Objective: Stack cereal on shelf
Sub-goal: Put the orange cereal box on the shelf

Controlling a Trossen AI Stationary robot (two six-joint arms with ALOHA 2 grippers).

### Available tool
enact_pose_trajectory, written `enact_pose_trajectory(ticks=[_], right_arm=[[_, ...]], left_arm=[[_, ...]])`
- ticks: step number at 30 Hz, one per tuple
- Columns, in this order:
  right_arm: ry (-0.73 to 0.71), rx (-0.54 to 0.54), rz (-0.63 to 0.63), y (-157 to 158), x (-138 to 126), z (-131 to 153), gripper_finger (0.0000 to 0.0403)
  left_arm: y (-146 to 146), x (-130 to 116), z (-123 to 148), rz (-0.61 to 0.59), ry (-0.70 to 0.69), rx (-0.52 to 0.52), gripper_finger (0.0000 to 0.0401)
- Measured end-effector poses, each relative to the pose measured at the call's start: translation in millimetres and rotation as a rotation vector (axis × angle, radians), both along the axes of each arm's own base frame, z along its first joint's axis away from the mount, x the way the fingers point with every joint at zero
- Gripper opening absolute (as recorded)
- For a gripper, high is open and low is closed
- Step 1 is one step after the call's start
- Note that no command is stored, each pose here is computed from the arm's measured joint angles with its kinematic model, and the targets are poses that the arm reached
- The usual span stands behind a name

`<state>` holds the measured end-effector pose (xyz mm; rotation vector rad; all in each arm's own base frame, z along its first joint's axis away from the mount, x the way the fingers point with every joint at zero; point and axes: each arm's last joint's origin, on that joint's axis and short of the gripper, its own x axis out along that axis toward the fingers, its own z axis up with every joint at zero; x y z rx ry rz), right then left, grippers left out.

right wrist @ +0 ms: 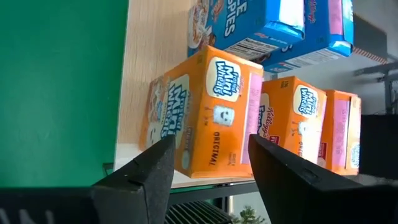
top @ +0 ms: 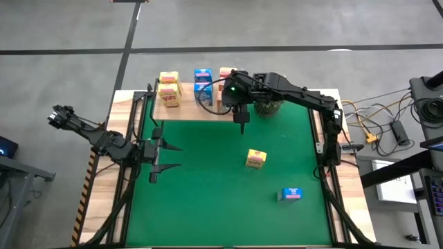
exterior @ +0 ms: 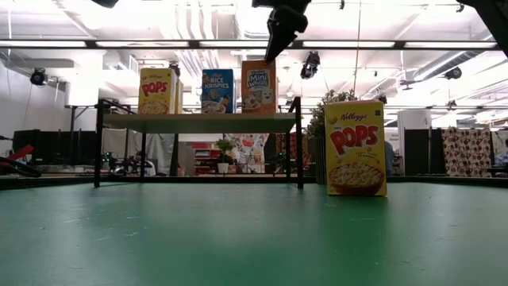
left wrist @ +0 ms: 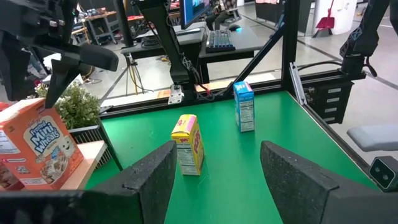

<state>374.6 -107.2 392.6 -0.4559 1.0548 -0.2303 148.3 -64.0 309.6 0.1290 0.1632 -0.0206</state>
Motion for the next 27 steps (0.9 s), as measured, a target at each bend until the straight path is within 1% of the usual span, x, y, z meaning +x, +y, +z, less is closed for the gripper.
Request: enact_pose_trajectory(ticks=[5, 10, 13, 19, 22, 24, 27], right_arm=[[-0.075, 0.027, -0.048, 4.4, 1.6, 8.1, 0.0191], [-0.242, 0.074, -0.124, 8.0, 11.3, 16.3, 0.0170], [-0.280, 0.093, -0.152, 7.1, 18.3, 13.3, 0.0140], [-0.299, 0.097, -0.161, 3.0, 35.1, -0.4, 0.0058], [-0.325, 0.108, -0.176, 2.0, 39.6, -2.6, 0.0024], [-0.318, 0.110, -0.178, 1.5, 41.5, -5.5, 0.0013], [-0.305, 0.116, -0.184, 1.2, 42.6, -8.7, 0.0011]], left_arm=[[0.0, 0.0, -0.1, -0.002, 0.001, 0.012, 0.0216], [0.1, -0.1, -0.9, -0.005, 0.008, 0.054, 0.0216], [0.7, -0.4, -2.4, 0.005, 0.022, 0.071, 0.0216], [0.8, -0.5, -5.9, 0.006, 0.043, 0.080, 0.0216], [0.9, -0.7, -6.6, 0.006, 0.050, 0.084, 0.0216], [1.0, -0.9, -7.3, 0.006, 0.056, 0.086, 0.0216], [1.0, -0.8, -7.8, 0.006, 0.060, 0.091, 0.0216]])
